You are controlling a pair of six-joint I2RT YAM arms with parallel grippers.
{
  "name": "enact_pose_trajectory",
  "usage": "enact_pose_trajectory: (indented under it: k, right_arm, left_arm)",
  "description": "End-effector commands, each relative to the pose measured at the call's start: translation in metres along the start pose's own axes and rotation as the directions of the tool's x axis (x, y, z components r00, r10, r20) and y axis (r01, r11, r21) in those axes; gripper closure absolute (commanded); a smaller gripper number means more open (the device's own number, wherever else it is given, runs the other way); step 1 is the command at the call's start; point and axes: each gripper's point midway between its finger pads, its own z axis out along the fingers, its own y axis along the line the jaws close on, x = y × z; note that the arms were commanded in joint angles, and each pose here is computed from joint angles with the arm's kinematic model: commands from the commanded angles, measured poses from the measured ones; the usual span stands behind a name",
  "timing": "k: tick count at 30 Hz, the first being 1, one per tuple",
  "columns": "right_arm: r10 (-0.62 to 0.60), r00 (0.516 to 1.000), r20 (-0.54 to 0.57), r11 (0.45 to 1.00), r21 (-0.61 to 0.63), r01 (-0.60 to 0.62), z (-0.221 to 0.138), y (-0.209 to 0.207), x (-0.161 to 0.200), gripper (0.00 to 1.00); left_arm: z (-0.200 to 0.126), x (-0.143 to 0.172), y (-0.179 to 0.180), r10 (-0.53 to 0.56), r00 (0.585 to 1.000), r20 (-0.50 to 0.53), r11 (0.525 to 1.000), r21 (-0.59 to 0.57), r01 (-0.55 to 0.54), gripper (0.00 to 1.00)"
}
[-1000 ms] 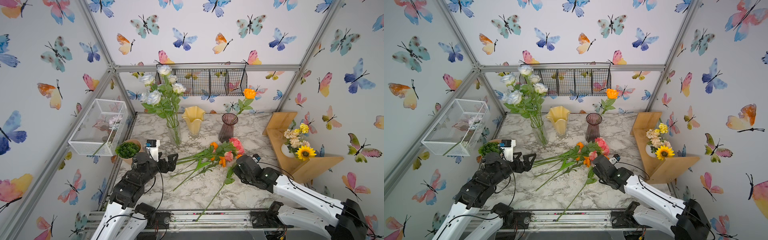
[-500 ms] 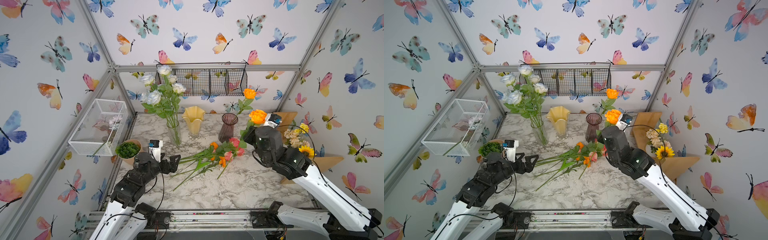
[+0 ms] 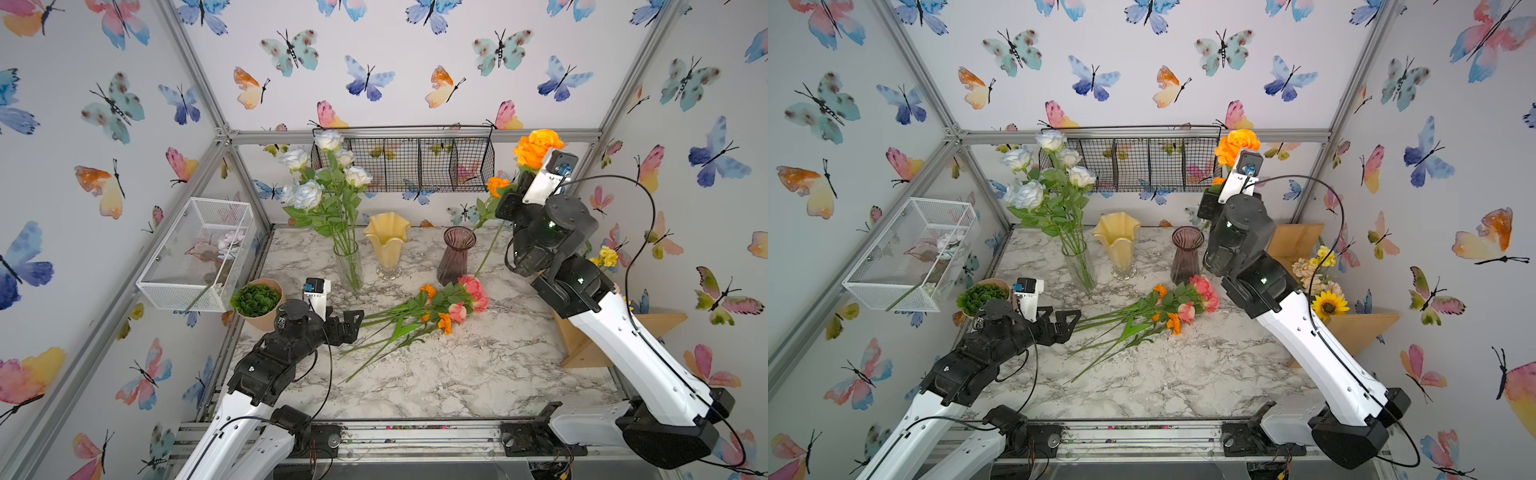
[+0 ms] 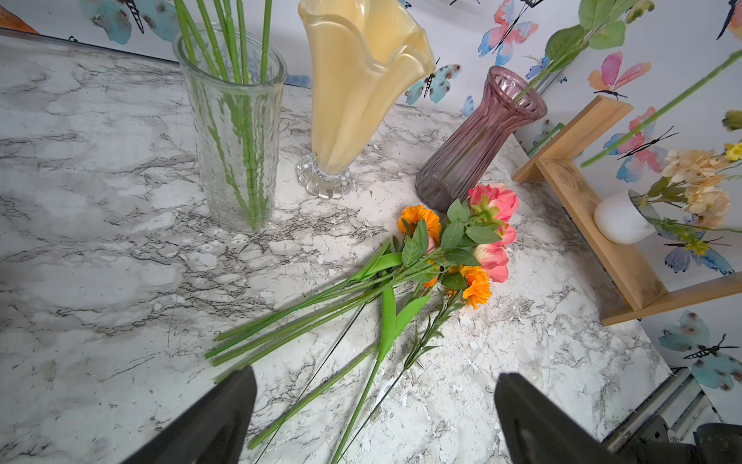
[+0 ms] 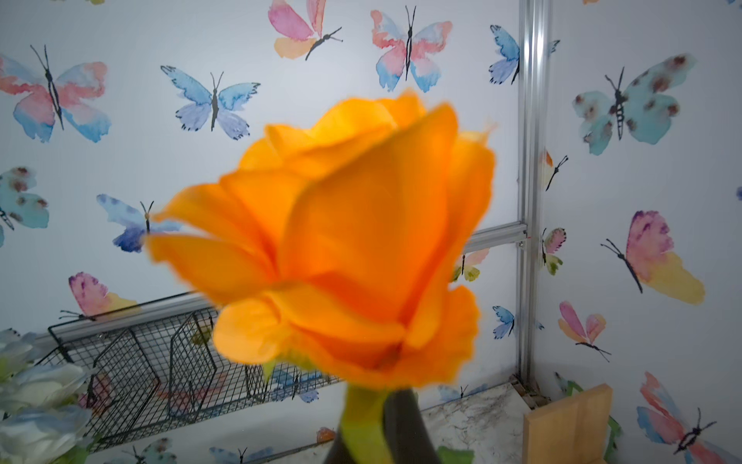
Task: Arrange the flowers in different vases according to their colors
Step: Insert the flower into the vase.
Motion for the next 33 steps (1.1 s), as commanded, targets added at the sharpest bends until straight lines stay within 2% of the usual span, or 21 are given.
enact_pose_trajectory:
  k: [1,4,8,14,22,33]
  right_arm:
    - [0.001,0.997,0.081,0.999,-0.034,0.002,0.017,0.005,-0.028,0.97]
    - [0.023,0.995,0.099,0.998,-0.056,-0.018,0.038,0.009,-0.035,0.98]
    - [0.033,0.992,0.121,0.996,-0.086,-0.023,0.060,0.020,-0.047,0.98]
    - [0.051,0.990,0.131,0.992,-0.121,-0.035,0.084,0.041,-0.051,0.98]
    - [0.068,0.997,0.030,0.986,-0.154,-0.062,0.099,0.057,0.004,0.98]
    - [0.043,0.993,-0.107,0.989,-0.134,-0.058,0.110,0.050,0.093,0.98]
  left_arm:
    - [0.000,-0.001,-0.006,0.006,1.000,0.005,1.000,0.031,-0.006,0.01]
    - [0.001,0.000,-0.009,0.009,1.000,-0.007,0.999,0.048,-0.008,0.01]
    - [-0.001,0.002,-0.025,0.034,0.999,-0.023,0.990,0.137,-0.030,0.01]
    - [-0.005,0.000,-0.027,0.040,0.999,-0.009,0.989,0.143,-0.038,0.01]
    - [0.002,0.004,-0.022,0.031,0.999,-0.032,0.992,0.122,-0.027,0.01]
    - [0.002,0.004,-0.022,0.030,0.999,-0.031,0.992,0.121,-0.026,0.01]
